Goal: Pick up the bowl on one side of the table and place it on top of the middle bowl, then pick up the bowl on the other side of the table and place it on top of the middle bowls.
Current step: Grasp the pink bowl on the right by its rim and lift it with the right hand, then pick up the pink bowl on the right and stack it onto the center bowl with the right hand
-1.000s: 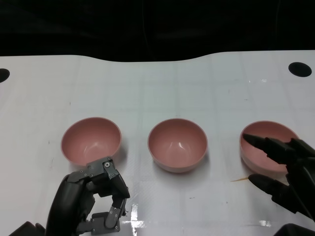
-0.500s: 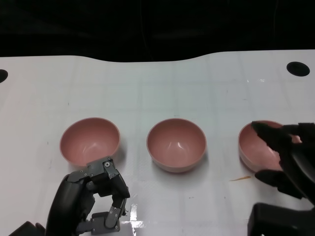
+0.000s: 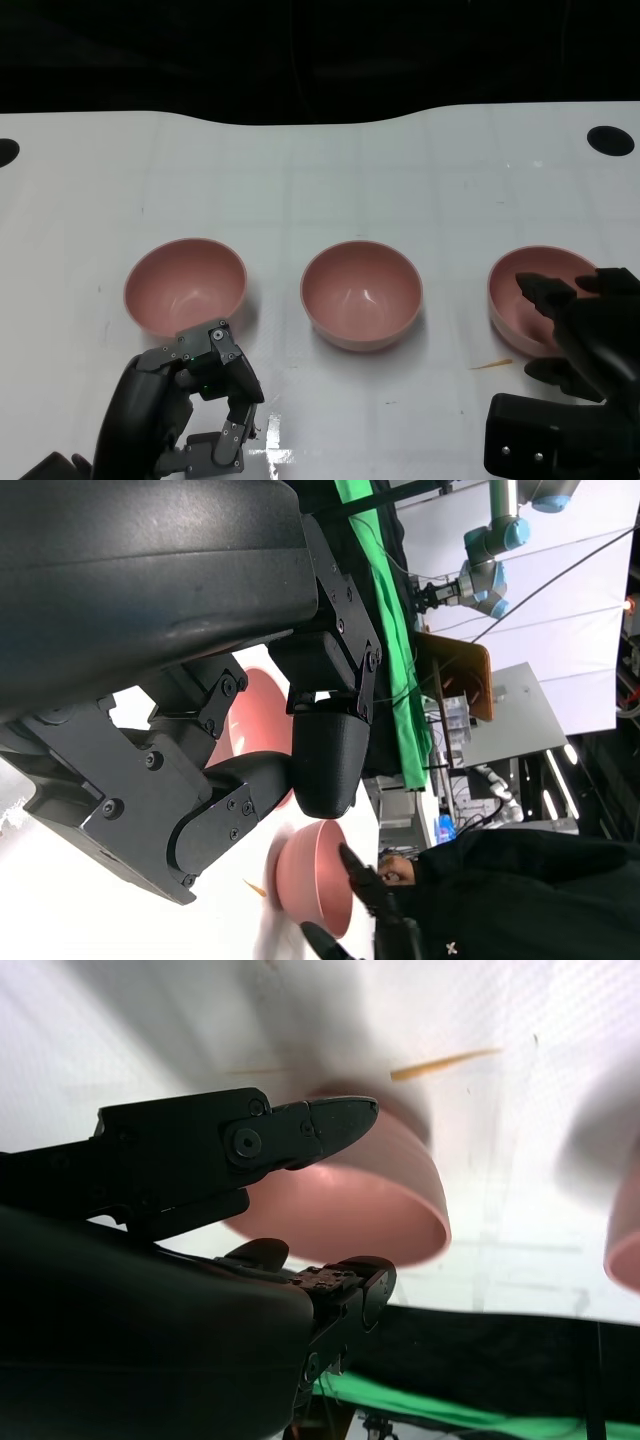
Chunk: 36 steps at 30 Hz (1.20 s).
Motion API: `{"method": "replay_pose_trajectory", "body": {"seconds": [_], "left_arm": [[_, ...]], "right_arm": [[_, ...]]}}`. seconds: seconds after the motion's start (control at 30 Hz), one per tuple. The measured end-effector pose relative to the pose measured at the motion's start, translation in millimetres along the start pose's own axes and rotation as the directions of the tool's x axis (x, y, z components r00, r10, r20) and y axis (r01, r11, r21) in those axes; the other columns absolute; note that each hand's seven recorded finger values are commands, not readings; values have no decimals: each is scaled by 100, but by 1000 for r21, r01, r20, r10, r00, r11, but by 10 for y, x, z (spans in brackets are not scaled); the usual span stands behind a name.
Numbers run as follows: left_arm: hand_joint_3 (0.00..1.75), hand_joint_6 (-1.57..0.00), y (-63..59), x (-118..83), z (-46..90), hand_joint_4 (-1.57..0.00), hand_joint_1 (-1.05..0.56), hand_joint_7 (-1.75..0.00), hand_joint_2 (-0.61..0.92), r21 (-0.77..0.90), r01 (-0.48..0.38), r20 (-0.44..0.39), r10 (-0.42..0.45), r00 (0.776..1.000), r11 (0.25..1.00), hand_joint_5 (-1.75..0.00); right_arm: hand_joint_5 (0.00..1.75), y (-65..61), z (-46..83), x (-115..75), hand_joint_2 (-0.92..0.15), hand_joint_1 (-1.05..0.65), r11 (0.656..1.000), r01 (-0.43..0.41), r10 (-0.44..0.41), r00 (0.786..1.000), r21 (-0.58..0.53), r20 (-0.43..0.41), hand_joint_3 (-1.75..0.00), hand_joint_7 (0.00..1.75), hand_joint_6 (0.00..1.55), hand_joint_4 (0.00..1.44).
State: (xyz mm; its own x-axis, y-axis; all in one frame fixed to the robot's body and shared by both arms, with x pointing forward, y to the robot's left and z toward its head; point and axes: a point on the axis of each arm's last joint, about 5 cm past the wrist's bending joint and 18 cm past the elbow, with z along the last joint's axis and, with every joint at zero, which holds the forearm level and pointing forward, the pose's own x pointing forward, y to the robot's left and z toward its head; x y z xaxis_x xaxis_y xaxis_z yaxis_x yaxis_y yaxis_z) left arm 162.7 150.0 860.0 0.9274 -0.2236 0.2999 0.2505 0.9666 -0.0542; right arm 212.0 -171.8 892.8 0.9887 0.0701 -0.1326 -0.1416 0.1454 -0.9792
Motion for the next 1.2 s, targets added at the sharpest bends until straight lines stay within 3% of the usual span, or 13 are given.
{"method": "replay_pose_trajectory", "body": {"seconds": [0.27, 0.4, 0.47, 0.5, 0.6, 0.67, 0.77, 0.83, 0.9, 0.97, 1.0, 1.1, 1.2], "left_arm": [[131, -82, 0, 0, 13, -91, -18, -149, 37, -5, -3, 7, 3, 1000, 1000, -170], [131, -82, 0, -2, 17, -91, -17, -149, 37, -9, -5, 1, 5, 1000, 1000, -169], [131, -82, -2, -2, 23, -91, -18, -148, 37, -10, -4, 1, 4, 1000, 1000, -169], [131, -82, -2, -3, 27, -91, -18, -148, 37, -10, -4, 2, 4, 1000, 1000, -169], [130, -81, -6, -7, 32, -90, -18, -148, 38, -11, -3, 0, 3, 1000, 1000, -169], [130, -81, -8, -12, 31, -90, -17, -148, 38, -12, -4, -3, 4, 1000, 1000, -169], [130, -81, -12, -13, 30, -90, -17, -148, 38, -12, -2, -6, 2, 1000, 1000, -169], [130, -81, -13, -13, 30, -90, -16, -148, 39, -8, 0, -7, 0, 1000, 1000, -169], [131, -82, -15, -13, 26, -91, -15, -147, 38, -6, 1, -8, -1, 1000, 1000, -168], [132, -82, -17, -14, 19, -91, -15, -147, 36, -6, 1, -7, -1, 1000, 1000, -167], [133, -82, -17, -14, 19, -91, -16, -147, 36, -7, 0, -6, 0, 1000, 1000, -167], [133, -82, -23, -13, 18, -91, -16, -147, 36, -9, -1, -6, 0, 1000, 1000, -167], [132, -82, -28, -11, 16, -90, -16, -147, 37, -12, 0, -7, 0, 1000, 1000, -168]], "right_arm": [[40, 134, -5, 145, -89, -72, 998, -60, 60, 998, -33, -1, 0, 2, 29, 17], [20, 177, 11, 235, -92, -52, 994, -97, 97, 995, -58, 3, -2, 4, 49, 49], [24, 201, 13, 282, -92, -44, 994, -90, 92, 996, -61, 17, -3, 7, 59, 69], [73, 212, 9, 305, -92, -36, 996, -72, 74, 997, -59, 29, -6, 8, 75, 75], [155, 261, -21, 347, -92, -26, 999, 23, -22, 997, -23, 78, -9, 21, 111, 82], [169, 295, -39, 360, -91, -25, 996, 86, -87, 990, 17, 107, -8, 25, 119, 88], [174, 354, -66, 358, -91, -23, 988, 146, -151, 980, 43, 132, -11, 33, 120, 91], [175, 372, -66, 355, -88, -22, 980, 189, -195, 970, 54, 148, -19, 73, 105, 93], [175, 351, -53, 375, -85, -24, 968, 241, -249, 952, 65, 177, -22, 87, 98, 94], [175, 295, -38, 414, -83, -24, 952, 297, -306, 929, 75, 210, -23, 141, 80, 95], [175, 262, -29, 434, -82, -23, 942, 325, -336, 914, 85, 227, -24, 158, 75, 96], [175, 158, 52, 475, -79, -19, 914, 385, -406, 870, 129, 281, -28, 173, 73, 96], [175, 54, 164, 477, -59, -18, 893, 417, -451, 829, 173, 331, -67, 170, 74, 95]]}}
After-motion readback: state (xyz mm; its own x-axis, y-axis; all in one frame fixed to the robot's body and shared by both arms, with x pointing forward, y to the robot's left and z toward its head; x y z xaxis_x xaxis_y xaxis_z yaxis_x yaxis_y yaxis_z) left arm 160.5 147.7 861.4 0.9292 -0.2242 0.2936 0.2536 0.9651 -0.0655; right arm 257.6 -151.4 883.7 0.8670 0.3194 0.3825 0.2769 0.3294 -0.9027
